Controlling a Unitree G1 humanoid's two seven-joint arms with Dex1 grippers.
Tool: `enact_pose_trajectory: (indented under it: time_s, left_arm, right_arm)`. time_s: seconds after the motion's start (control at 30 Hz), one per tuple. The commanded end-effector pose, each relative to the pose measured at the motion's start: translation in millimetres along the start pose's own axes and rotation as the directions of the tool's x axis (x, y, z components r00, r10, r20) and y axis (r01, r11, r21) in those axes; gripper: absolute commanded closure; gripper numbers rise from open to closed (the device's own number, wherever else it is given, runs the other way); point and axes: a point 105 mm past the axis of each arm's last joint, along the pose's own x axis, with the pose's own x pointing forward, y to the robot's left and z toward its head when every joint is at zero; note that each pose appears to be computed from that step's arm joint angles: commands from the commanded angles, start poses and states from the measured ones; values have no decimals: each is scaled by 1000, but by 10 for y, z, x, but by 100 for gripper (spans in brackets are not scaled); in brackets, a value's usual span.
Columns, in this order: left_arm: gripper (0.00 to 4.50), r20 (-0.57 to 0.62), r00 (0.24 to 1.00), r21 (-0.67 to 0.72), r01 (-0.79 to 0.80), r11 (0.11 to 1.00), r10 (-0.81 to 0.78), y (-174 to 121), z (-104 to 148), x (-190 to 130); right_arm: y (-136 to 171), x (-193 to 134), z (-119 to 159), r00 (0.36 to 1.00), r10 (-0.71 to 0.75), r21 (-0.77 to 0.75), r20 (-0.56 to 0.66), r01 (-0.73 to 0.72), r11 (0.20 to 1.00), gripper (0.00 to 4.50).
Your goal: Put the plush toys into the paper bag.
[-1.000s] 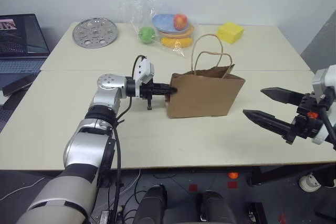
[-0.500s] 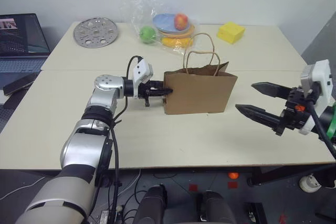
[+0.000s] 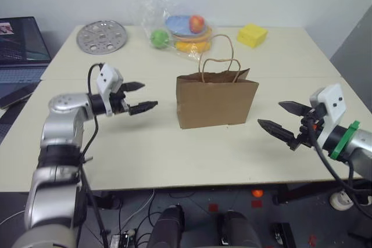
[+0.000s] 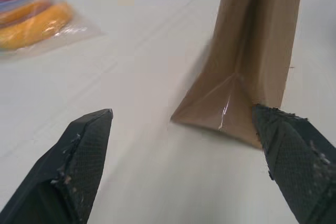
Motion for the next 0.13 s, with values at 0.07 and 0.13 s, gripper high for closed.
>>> enact_pose_trajectory:
  time_s: [0.07, 0.13]
  left_arm:
    - [1, 42, 998, 48, -42, 998, 40, -248, 255, -64]
    - [1, 41, 997, 24, -59, 998, 58, -288, 215, -58]
  right_arm:
    - [11, 45, -40, 996, -89, -11, 14, 89, 996, 0]
    - [-3, 85, -69, 995, -100, -15, 4, 100, 995, 0]
